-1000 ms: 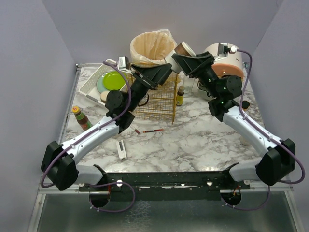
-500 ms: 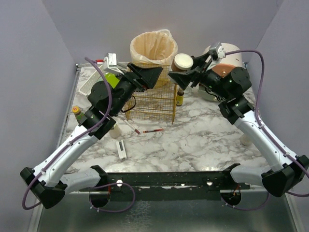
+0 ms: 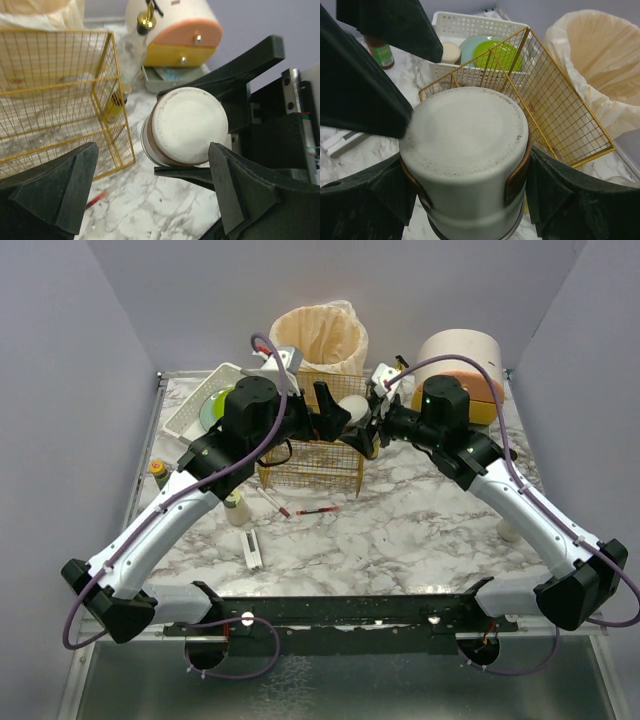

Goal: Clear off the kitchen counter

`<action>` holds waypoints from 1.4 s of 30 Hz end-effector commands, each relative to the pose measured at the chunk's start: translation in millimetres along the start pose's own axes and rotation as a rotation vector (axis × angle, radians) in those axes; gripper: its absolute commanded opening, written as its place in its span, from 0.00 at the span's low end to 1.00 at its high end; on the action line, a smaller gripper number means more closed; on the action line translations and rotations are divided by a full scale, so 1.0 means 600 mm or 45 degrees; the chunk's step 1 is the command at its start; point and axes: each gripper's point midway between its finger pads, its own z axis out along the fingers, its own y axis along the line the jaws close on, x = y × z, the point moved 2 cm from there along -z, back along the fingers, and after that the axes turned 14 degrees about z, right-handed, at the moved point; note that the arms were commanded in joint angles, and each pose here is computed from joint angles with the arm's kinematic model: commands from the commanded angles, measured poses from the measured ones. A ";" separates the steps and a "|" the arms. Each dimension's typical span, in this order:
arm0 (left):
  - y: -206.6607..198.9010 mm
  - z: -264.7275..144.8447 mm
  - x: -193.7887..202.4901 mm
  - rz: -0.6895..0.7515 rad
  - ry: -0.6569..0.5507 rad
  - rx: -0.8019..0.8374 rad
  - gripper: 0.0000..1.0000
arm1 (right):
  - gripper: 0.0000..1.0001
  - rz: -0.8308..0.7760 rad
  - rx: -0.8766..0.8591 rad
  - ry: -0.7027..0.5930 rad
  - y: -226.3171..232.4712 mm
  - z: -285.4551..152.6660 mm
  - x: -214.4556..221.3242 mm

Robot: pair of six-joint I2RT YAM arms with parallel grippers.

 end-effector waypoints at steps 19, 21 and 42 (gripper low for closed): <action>-0.052 0.013 0.064 -0.026 0.242 0.273 0.99 | 0.33 -0.204 -0.044 0.093 0.025 0.012 0.040; -0.050 0.018 0.074 -0.023 0.270 0.267 0.99 | 0.32 -0.210 -0.050 0.079 0.027 0.011 0.037; -0.059 0.042 0.110 -0.035 0.380 0.334 0.66 | 0.36 -0.213 -0.057 0.033 0.034 0.006 0.033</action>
